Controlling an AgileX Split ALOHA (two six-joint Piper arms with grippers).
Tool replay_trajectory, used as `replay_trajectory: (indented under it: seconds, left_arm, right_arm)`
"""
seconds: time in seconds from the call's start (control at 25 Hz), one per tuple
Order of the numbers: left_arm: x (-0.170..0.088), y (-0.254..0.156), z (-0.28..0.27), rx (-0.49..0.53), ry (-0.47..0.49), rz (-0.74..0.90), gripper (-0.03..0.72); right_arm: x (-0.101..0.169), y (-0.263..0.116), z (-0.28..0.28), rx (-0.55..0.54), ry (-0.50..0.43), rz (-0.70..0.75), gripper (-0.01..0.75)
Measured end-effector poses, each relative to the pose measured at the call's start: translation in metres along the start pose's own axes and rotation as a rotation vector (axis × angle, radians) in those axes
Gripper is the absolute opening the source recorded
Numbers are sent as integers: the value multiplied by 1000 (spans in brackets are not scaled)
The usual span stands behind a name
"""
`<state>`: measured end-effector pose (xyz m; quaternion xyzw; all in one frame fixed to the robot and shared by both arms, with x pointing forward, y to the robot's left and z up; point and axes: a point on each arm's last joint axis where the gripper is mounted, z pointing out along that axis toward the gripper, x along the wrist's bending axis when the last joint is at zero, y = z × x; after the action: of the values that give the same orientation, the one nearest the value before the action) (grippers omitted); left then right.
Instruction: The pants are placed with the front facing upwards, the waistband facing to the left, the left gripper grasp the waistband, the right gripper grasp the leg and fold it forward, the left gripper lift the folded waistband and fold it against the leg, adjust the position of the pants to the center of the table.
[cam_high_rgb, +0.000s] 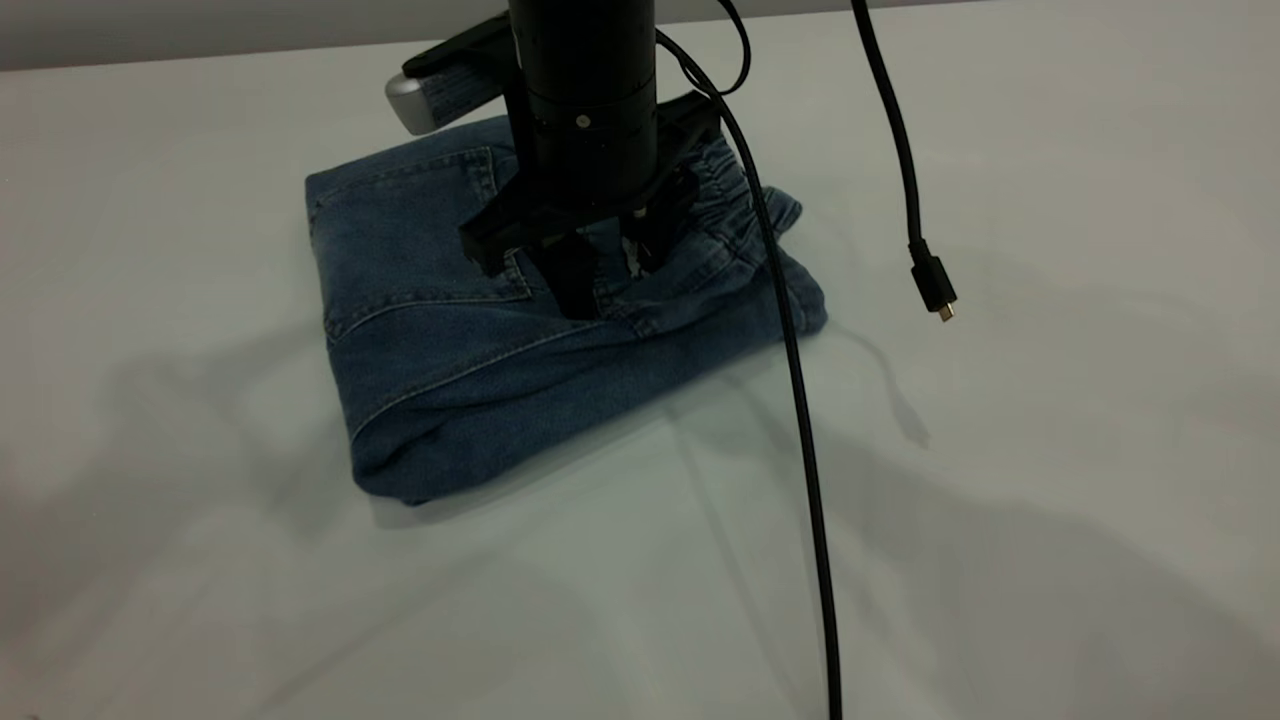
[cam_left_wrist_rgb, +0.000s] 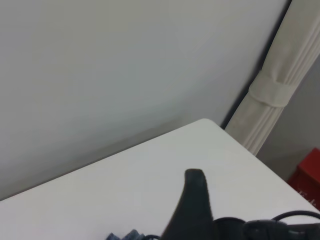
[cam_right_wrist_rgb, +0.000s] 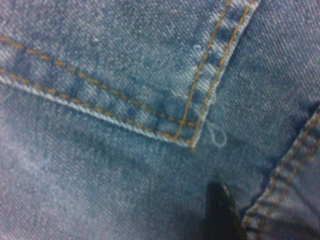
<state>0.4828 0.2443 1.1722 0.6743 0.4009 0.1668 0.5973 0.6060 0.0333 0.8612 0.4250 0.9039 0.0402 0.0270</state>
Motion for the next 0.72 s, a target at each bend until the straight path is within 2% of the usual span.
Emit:
replay_trajectory:
  seconds: [0.32,0.52,0.72]
  left_arm:
    - [-1,0,0,1,-13,-4,527]
    - [-2,1,0,-11,-20,-17,527]
    - [-2,1,0,-16,-26,-20,527]
  right_arm:
    - [0,-10,16,108,-14,194,354]
    - [0,-12,18,133,-26,384,354]
    - [4,-12,18,138,6,543,353]
